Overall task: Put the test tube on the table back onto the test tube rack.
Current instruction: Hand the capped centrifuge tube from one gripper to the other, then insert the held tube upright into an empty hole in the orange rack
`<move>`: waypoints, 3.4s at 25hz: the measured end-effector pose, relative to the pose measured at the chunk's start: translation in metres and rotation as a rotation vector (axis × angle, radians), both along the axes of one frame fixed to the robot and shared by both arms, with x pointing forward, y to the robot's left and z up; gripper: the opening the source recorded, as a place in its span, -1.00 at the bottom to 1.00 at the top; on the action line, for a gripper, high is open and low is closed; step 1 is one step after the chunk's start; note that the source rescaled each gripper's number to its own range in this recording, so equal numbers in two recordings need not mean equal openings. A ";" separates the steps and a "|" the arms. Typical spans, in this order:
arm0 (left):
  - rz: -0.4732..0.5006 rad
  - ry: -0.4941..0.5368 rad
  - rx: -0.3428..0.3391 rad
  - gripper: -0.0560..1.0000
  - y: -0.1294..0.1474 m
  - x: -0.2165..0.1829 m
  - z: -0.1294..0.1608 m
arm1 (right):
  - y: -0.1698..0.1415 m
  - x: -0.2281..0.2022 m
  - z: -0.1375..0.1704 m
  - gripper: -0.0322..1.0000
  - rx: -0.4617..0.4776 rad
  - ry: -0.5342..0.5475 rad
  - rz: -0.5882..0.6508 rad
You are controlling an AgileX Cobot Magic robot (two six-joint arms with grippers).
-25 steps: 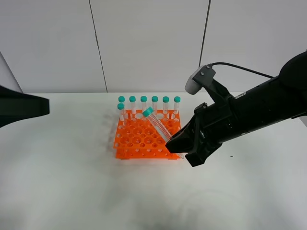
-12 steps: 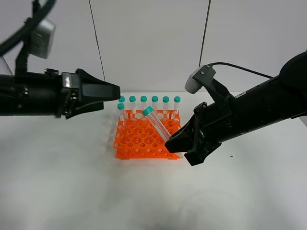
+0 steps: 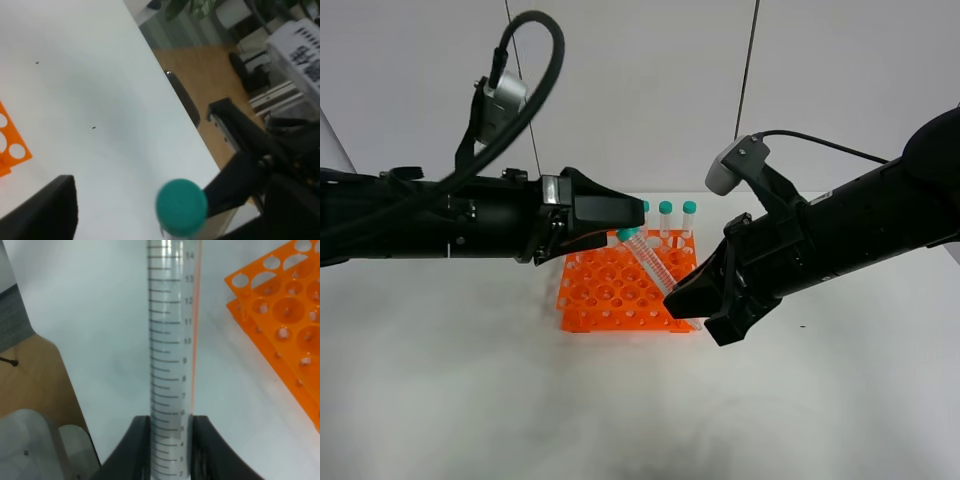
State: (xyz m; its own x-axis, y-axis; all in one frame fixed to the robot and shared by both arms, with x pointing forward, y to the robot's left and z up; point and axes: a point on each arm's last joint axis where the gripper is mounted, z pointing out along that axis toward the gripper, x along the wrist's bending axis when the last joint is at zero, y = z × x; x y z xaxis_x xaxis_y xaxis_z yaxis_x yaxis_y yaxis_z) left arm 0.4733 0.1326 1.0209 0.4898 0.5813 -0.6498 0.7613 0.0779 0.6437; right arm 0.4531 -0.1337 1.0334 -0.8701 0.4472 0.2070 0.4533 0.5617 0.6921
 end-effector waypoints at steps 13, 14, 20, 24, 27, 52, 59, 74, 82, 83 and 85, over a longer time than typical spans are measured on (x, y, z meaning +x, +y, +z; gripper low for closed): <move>-0.049 -0.011 -0.014 0.62 -0.015 0.001 0.004 | 0.000 0.002 0.001 -0.93 0.008 -0.007 -0.023; -0.049 -0.011 -0.014 0.61 -0.015 0.001 0.004 | 0.000 0.002 0.001 -0.93 0.011 -0.006 -0.026; -0.050 -0.011 -0.015 0.26 -0.015 0.001 0.004 | 0.001 0.002 0.001 -0.93 0.018 -0.002 -0.030; -0.048 -0.012 -0.014 -0.25 -0.015 0.001 0.004 | 0.001 0.002 0.001 -0.93 0.019 0.000 -0.029; -0.038 -0.011 -0.007 -0.89 -0.015 0.002 0.004 | 0.001 0.002 0.001 -0.93 0.022 0.003 -0.030; -0.051 -0.008 -0.016 -0.88 -0.016 0.001 0.004 | 0.004 0.010 0.072 0.99 -0.043 0.068 -0.011; -0.050 -0.008 -0.015 -0.88 -0.015 0.001 0.004 | -0.013 0.023 0.110 0.99 -0.210 -0.016 -0.186; -0.048 -0.009 -0.014 -0.88 -0.015 0.001 0.004 | -0.154 0.062 0.104 0.99 -0.363 0.129 -0.926; -0.048 -0.009 -0.014 -0.88 -0.015 0.001 0.004 | -0.169 0.054 0.095 0.99 -0.398 0.229 -0.966; -0.048 -0.009 -0.014 -0.88 -0.015 0.001 0.004 | -0.169 0.050 0.093 0.99 -0.401 0.235 -0.964; -0.048 -0.009 -0.014 -0.88 -0.015 0.001 0.004 | -0.168 0.037 0.085 0.99 -0.408 0.257 -0.961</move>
State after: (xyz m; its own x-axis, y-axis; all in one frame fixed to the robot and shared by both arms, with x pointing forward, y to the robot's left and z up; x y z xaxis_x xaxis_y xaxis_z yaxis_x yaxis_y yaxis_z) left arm 0.4747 0.1173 1.0250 0.5224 0.5479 -0.6534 0.7587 0.0509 0.6494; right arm 0.4901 -0.3018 1.1187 -0.0690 0.9975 0.0140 0.9336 0.0596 0.3534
